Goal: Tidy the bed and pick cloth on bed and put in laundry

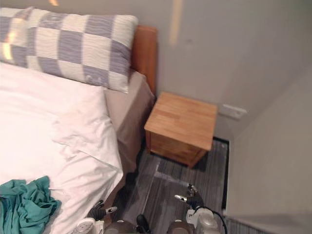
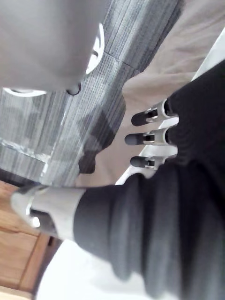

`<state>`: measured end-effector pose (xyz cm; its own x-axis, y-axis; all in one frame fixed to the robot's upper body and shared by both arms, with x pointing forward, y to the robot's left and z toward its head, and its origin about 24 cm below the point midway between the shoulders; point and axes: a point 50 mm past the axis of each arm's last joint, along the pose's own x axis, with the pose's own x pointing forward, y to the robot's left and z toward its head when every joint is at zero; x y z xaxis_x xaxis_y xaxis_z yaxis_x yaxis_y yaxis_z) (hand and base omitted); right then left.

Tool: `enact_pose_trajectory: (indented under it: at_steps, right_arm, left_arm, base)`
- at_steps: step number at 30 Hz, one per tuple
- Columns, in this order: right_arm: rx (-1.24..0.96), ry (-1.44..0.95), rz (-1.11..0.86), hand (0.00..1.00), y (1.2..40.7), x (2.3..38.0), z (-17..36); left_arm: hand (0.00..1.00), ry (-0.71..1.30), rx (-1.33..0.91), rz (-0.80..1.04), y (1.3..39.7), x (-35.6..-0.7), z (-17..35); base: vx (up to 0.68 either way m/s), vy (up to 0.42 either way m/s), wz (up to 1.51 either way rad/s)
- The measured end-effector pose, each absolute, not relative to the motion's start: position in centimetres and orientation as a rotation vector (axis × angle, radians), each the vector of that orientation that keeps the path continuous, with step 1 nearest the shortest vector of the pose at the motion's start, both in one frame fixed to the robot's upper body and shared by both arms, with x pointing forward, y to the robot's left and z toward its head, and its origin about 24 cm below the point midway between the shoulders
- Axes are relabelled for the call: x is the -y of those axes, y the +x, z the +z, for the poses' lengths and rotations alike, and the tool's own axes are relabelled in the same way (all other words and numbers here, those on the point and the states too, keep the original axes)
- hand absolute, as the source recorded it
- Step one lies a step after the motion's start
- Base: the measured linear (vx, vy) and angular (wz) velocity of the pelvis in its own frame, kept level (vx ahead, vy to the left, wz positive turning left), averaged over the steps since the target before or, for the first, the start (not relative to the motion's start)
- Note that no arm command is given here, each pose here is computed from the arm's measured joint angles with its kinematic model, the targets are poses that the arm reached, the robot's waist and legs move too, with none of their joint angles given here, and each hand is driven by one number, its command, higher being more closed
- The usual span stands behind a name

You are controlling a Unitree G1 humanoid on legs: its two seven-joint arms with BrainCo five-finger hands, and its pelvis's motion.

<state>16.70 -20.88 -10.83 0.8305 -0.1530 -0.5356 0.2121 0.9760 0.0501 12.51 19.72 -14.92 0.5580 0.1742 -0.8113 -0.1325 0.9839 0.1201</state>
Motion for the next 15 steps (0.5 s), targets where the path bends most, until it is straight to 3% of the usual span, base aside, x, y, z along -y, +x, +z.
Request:
enact_pose_trajectory:
  at_steps: [3, 7, 10, 15]
  right_arm:
    - [-0.406, 0.091, -0.322, 0.0, 17.5, 22.1, -8.0]
    - [0.033, -0.007, -0.275, 0.0, 23.1, 23.1, 1.8]
    - [0.346, -0.19, -0.181, 0.0, 27.6, 23.9, 11.0]
    - [0.551, -0.43, -0.18, 0.0, 31.1, 22.9, 19.6]
  left_arm:
    - [0.0, 0.039, -0.999, 0.236, 11.5, -20.5, -15.3]
    - [0.0, 0.064, -1.056, 0.353, 8.0, -23.9, -15.3]
    - [0.0, 0.012, -1.101, 0.362, 6.1, -23.0, -15.9]
    - [0.0, -0.032, -1.1, 0.374, 5.9, -22.5, -16.0]
  base:
    - [0.28, -0.252, 2.09]
    - [0.42, -0.5, 1.56]
    - [0.31, -0.323, 0.96]
    - [0.12, -0.243, 1.29]
